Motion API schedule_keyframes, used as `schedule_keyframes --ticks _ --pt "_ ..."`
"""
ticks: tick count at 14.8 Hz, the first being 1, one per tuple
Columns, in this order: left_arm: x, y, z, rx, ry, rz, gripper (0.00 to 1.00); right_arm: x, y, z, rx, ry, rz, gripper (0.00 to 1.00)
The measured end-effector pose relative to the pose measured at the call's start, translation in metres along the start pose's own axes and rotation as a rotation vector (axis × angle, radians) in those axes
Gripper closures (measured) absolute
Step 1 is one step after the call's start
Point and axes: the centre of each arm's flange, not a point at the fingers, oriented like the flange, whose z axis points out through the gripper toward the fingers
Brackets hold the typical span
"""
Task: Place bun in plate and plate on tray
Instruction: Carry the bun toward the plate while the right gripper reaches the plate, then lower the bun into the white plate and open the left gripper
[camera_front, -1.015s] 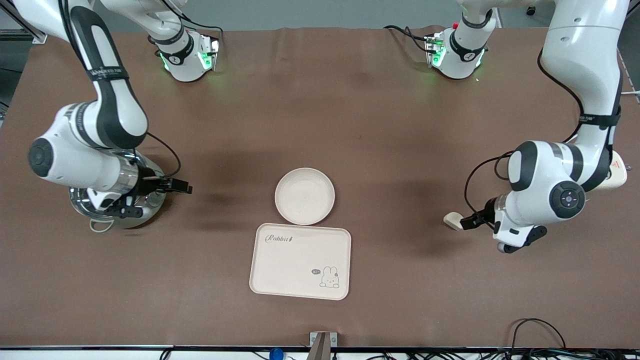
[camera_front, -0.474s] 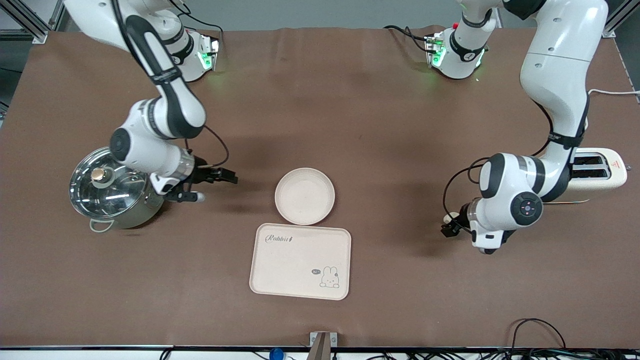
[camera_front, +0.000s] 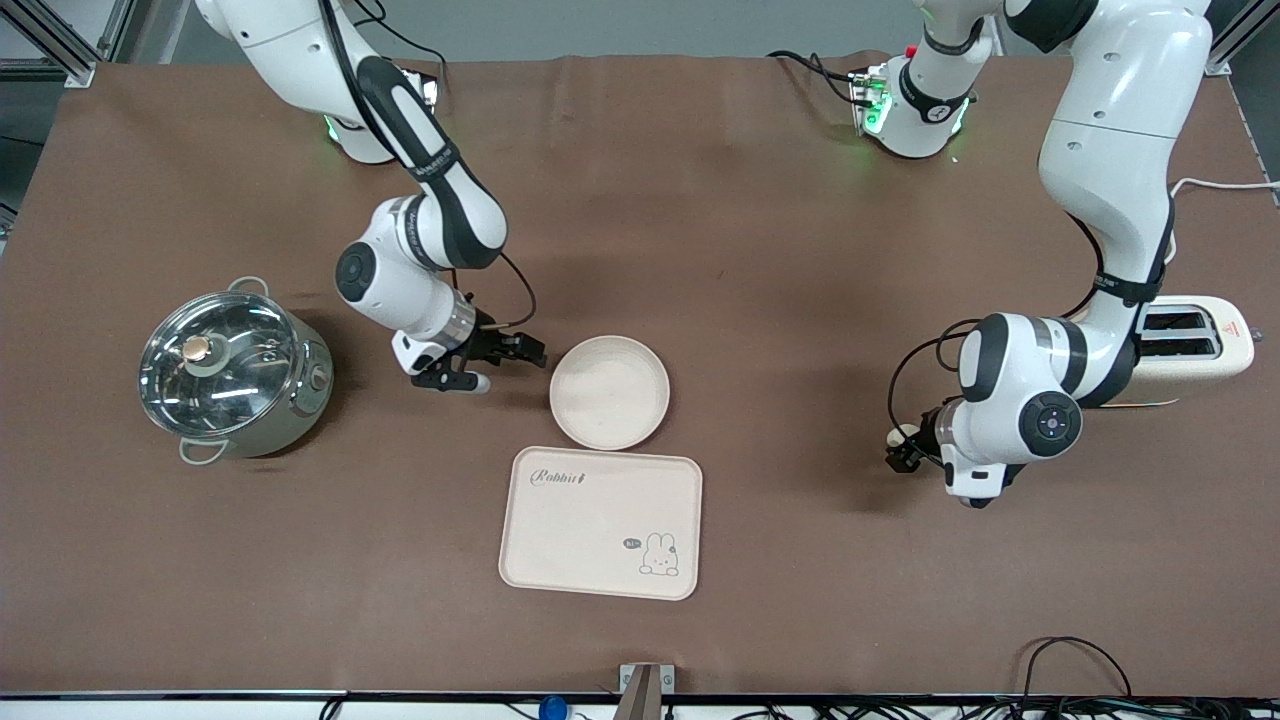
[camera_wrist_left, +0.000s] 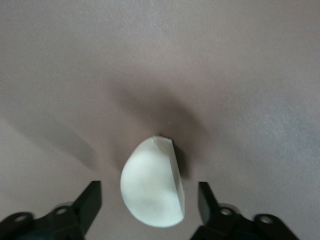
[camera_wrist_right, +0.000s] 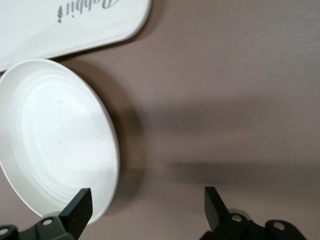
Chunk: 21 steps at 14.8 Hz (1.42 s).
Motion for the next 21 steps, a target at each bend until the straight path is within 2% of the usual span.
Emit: schedule_keyframes --ticks 1,2,3,5,6,8,9,10,15,18,20,21 --pt "0.001 -0.001 0.003 0.000 -0.001 -0.002 0.33 0.004 -0.004 0.004 0.006 0.002 0.003 0.03" --pt "0.002 -0.001 0.007 0.003 -0.004 -0.003 0.38 0.007 -0.007 0.007 0.010 0.002 0.003 0.05" --pt "0.001 -0.001 0.011 0.005 -0.007 -0.004 0.39 0.009 -0.011 0.012 0.013 0.001 0.000 0.14" --pt "0.000 0.002 0.010 -0.004 -0.001 -0.003 0.56 0.009 -0.021 0.025 0.014 -0.005 -0.014 0.22" --pt "-0.001 0.004 0.010 -0.004 -0.001 0.000 0.62 0.009 -0.025 0.031 0.014 -0.008 -0.019 0.31" --pt "-0.016 0.016 0.009 -0.013 -0.010 0.016 0.66 0.012 -0.028 0.040 0.014 -0.010 -0.021 0.50" --pt "-0.031 0.028 0.006 -0.023 -0.016 0.016 0.67 0.014 -0.029 0.043 0.014 -0.010 -0.020 0.50" --pt "-0.054 0.046 -0.001 -0.041 -0.025 0.015 0.66 0.016 -0.029 0.045 0.014 -0.009 -0.019 0.57" --pt "-0.199 0.134 -0.044 -0.131 -0.066 0.035 0.65 0.018 -0.027 0.044 0.014 -0.005 -0.016 0.68" --pt "-0.283 0.170 -0.039 -0.150 -0.064 0.044 0.64 0.018 -0.028 0.044 0.014 -0.005 -0.016 0.70" --pt "-0.322 0.190 -0.024 -0.214 -0.067 0.028 0.63 0.018 -0.028 0.044 0.014 -0.005 -0.016 0.76" --pt "-0.337 0.198 -0.012 -0.252 -0.072 0.017 0.63 0.018 -0.028 0.044 0.014 -0.005 -0.016 0.82"
